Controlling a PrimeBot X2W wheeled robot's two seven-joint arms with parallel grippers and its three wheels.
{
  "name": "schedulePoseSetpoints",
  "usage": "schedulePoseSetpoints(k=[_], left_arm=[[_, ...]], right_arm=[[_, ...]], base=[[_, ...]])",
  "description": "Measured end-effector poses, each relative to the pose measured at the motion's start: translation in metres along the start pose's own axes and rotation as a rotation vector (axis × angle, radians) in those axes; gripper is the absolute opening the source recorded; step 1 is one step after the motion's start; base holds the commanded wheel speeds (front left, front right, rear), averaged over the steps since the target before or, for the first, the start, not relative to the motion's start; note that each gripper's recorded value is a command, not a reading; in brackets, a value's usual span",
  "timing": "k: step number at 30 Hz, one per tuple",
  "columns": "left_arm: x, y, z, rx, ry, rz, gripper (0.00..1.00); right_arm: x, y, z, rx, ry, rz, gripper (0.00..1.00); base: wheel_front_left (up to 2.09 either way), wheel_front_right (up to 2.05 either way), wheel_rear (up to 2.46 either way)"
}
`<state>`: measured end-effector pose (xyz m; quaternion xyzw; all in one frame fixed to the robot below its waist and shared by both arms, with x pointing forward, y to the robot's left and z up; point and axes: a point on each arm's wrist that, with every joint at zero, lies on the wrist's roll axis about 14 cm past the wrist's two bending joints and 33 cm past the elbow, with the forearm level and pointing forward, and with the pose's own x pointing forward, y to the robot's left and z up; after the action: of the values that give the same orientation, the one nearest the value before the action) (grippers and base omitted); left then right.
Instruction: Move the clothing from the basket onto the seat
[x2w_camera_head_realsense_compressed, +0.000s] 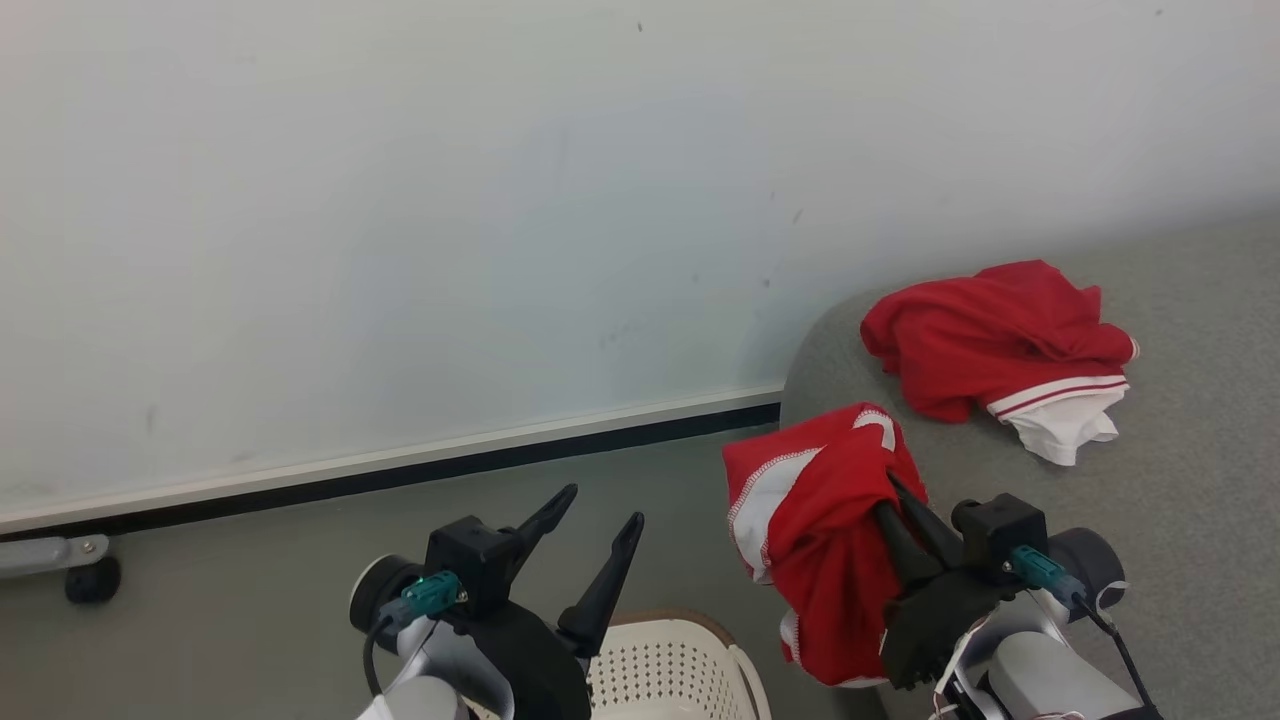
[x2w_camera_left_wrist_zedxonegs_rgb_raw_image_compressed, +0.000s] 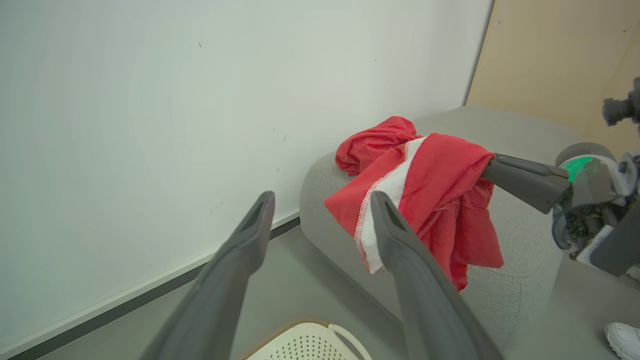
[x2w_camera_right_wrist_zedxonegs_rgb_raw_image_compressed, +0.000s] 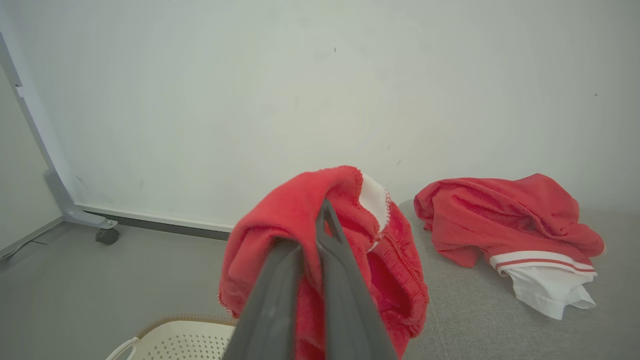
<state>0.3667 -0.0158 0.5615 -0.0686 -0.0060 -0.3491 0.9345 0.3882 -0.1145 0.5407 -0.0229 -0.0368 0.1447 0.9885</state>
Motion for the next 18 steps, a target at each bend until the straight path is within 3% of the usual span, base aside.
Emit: schedulePoseSetpoints(k=[18], left_arm=[[0.018, -0.092, -0.030, -0.105, 0.026, -0.211, 1.00]], right_arm=[[-0.078, -0.082, 0.024, -0.093, -0.091, -0.234, 0.00]], base=[[0.00, 0.00, 0.00]])
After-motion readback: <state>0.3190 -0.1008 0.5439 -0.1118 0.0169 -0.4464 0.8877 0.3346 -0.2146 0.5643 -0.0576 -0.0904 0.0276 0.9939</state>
